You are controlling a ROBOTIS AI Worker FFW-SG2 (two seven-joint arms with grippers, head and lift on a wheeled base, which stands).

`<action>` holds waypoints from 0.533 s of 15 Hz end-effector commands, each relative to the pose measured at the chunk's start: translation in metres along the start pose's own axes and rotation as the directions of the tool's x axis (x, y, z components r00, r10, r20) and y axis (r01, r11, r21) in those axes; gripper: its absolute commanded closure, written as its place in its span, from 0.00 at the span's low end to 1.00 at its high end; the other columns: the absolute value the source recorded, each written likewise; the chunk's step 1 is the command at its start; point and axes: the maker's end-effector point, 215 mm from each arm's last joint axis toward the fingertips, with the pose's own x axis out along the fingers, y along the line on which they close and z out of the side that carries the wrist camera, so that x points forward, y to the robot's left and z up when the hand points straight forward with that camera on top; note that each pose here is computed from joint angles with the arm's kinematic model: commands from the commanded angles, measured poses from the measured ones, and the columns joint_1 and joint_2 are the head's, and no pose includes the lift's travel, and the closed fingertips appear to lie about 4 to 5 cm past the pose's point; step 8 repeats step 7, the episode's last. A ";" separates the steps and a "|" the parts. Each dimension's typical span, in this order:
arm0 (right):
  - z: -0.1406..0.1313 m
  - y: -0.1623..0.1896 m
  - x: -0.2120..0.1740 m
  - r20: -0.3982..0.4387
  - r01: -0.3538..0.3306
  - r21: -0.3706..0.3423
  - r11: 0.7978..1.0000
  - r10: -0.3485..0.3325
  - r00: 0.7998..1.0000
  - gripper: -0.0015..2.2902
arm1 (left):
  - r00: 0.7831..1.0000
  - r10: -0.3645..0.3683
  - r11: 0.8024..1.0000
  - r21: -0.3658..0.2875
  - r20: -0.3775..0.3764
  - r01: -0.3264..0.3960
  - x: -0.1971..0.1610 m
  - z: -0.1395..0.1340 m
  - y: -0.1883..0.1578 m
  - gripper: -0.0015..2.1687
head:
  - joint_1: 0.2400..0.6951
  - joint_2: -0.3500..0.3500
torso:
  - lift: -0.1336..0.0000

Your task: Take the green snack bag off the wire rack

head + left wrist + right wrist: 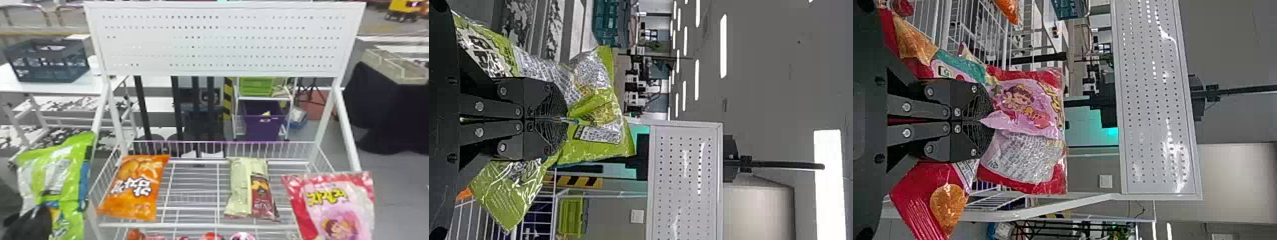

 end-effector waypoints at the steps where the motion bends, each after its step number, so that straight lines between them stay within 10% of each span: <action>1: 0.000 0.000 0.000 0.000 0.000 0.000 1.000 0.000 1.000 0.95 | 1.000 -0.001 1.000 -0.004 0.003 0.001 -0.001 0.002 -0.001 0.93 | 0.57 0.50 | 1.00; 8: 0.001 0.000 -0.001 0.001 0.000 0.000 1.000 0.000 1.000 0.95 | 1.000 -0.002 1.000 -0.012 0.010 0.002 -0.001 0.005 -0.003 0.93 | 0.57 0.50 | 1.00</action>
